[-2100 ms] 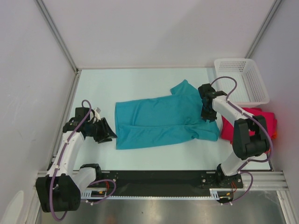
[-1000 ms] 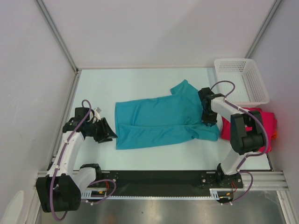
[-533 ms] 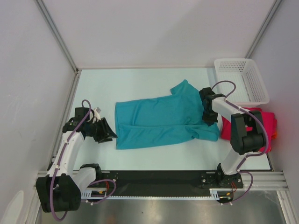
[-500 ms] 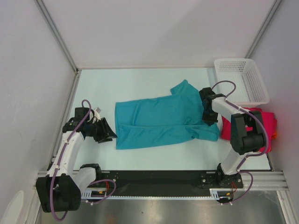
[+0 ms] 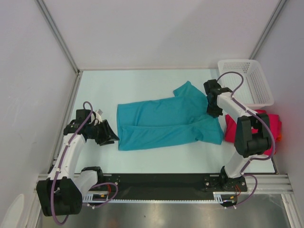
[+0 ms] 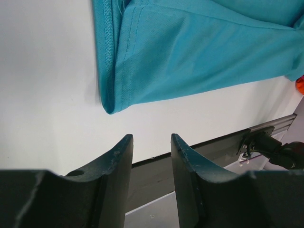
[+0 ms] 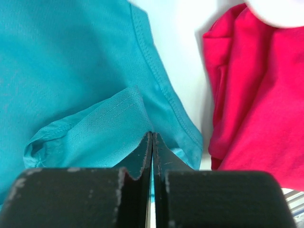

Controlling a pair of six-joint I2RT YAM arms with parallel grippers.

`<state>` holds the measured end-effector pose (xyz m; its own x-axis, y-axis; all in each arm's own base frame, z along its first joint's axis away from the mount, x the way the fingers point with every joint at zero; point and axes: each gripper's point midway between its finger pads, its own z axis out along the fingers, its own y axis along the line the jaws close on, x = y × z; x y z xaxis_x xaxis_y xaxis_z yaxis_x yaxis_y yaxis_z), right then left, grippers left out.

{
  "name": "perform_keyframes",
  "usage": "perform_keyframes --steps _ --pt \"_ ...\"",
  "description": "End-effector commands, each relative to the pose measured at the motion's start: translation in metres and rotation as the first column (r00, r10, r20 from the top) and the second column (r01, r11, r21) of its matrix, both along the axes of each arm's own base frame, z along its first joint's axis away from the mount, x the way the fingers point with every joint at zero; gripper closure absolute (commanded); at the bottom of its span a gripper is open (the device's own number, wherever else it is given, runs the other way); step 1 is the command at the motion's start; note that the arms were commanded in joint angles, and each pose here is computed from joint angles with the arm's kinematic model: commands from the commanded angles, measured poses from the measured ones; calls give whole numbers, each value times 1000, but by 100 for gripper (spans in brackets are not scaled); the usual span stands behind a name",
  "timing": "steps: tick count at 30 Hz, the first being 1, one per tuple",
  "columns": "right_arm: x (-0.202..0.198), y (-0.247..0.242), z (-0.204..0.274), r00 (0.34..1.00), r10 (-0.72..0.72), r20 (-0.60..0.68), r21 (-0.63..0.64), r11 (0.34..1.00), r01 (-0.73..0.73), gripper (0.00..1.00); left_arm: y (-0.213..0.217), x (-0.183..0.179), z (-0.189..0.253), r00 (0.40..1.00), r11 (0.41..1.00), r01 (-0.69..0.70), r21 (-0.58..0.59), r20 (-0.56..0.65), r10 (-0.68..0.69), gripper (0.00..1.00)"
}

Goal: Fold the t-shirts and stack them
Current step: Fold the flattened tshirt in 1/3 of the way

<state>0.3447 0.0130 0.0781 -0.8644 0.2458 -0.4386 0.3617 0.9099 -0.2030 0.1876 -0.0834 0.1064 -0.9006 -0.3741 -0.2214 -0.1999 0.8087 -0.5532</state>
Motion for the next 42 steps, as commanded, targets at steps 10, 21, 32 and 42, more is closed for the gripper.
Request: perform_keyframes --steps 10,21,32,42 --pt "28 -23 17 997 -60 43 -99 993 64 100 1 7 8 999 1000 21 -6 50 -20 58" --pt "30 -16 11 999 -41 19 -85 995 43 65 0 8 6 999 1000 13 -13 44 -12 57" --pt "-18 0 28 999 -12 52 5 1000 12 59 -12 16 -13 1000 1000 17 -11 -22 -17 49" --pt "-64 17 15 1000 19 19 96 995 -21 53 -32 28 -37 993 985 95 144 -81 -84 43"
